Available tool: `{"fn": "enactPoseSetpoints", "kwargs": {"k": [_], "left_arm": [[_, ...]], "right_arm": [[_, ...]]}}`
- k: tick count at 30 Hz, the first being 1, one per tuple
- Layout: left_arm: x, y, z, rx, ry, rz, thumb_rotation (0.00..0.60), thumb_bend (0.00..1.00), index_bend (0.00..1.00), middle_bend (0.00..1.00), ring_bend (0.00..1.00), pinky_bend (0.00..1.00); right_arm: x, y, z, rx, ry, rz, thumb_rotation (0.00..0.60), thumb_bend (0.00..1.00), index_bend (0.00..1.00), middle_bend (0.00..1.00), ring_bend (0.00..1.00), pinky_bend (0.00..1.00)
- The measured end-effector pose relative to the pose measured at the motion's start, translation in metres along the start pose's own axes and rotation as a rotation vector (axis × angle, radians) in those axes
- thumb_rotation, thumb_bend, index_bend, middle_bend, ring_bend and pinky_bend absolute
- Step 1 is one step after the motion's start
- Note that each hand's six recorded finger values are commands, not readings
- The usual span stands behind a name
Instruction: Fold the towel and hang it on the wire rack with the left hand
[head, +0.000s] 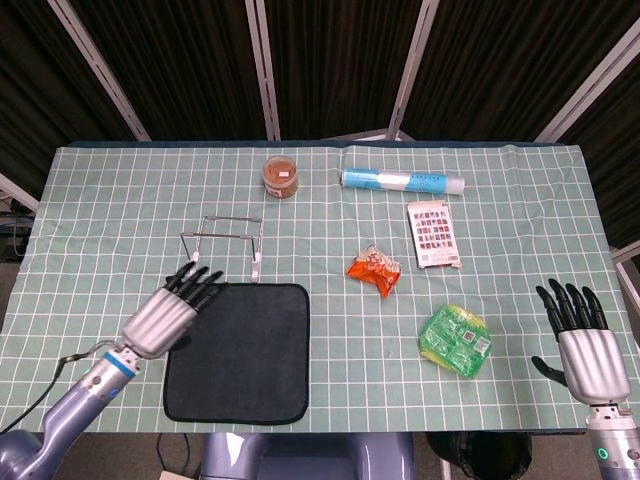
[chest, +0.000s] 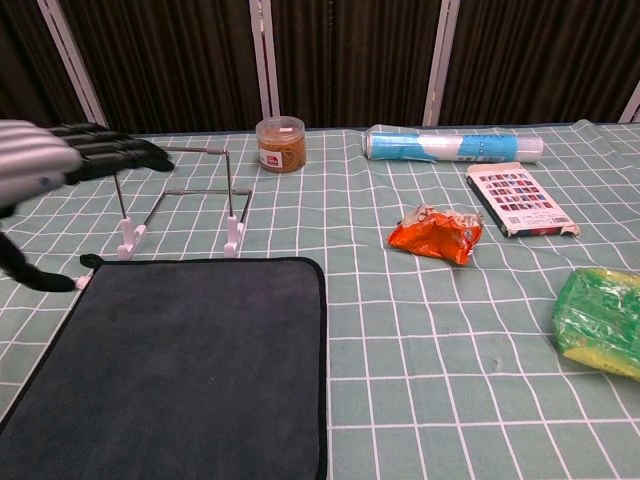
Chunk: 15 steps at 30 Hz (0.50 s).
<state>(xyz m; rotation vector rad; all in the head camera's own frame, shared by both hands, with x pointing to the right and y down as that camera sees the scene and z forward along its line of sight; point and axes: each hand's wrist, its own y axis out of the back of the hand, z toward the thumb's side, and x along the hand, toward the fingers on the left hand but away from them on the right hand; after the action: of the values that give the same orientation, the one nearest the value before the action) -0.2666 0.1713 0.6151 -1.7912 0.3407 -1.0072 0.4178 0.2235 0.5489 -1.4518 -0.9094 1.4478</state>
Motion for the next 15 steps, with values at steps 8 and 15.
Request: {"fn": "enactPoseSetpoints", "kwargs": {"k": [8,15], "left_arm": [[0.048,-0.016,0.063,0.064,-0.254,-0.033,0.6,0.42,0.26,0.0,0.0,0.0],[0.064,-0.035,0.08,0.072,-0.303,-0.067,0.6,0.43,0.28,0.0,0.0,0.0]], "right_arm": [[-0.003,-0.001,-0.007,0.002,-0.025,0.003,0.6,0.0,0.0,0.0,0.0,0.0],[-0.002,0.001,-0.013,0.003,-0.049,0.003,0.6,0.0,0.0,0.0,0.0,0.0]]}}
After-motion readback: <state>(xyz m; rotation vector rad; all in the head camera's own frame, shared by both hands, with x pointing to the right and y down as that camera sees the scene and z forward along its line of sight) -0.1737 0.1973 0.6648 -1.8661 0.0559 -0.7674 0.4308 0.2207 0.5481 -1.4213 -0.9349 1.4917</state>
